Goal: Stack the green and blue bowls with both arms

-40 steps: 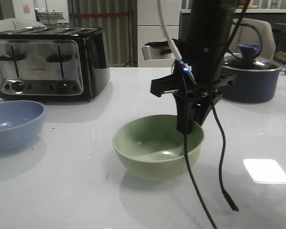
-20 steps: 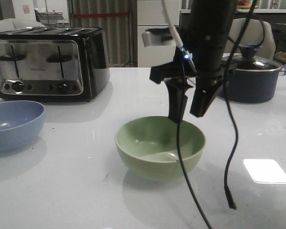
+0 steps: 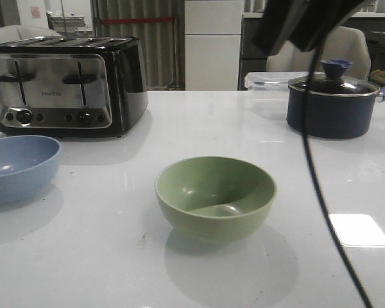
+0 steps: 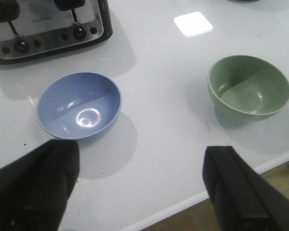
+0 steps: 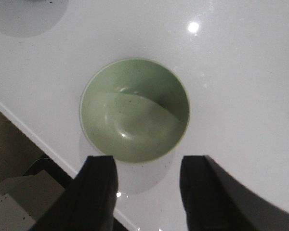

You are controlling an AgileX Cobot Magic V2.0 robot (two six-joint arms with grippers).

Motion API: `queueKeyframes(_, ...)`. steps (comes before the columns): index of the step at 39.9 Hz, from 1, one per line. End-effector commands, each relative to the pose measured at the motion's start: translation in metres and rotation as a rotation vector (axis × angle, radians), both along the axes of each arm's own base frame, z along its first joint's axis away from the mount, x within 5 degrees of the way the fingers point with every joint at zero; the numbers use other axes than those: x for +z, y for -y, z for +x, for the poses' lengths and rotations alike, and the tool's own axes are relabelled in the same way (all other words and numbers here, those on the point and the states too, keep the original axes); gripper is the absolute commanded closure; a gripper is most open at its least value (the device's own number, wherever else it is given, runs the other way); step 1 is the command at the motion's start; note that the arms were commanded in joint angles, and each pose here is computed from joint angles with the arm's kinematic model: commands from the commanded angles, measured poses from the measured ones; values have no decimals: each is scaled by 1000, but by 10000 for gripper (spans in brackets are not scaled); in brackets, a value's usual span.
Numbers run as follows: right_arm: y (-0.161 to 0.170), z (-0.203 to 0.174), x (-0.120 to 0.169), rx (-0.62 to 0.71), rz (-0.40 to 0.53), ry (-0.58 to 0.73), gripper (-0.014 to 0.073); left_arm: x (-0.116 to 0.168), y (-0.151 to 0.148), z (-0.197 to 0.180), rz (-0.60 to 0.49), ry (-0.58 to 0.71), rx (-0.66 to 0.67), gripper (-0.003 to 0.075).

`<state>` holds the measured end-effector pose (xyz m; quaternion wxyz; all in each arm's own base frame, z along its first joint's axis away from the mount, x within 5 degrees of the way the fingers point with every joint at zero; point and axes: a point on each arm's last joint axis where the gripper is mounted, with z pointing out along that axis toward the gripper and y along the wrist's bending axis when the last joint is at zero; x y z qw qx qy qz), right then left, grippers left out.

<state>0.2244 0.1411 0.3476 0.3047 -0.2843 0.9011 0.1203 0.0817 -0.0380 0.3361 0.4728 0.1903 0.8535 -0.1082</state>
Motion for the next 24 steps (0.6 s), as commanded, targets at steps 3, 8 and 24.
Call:
queueKeyframes(3,27,-46,22,6,78,158,169,14,3,4,-45,84,-6,139)
queueKeyframes(8,49,-83,21,5,110,212,169,14,3,4,-45,84,-6,139)
queueKeyframes(24,94,-160,-10,6,180,333,169,15,3,5,-48,104,-3,139)
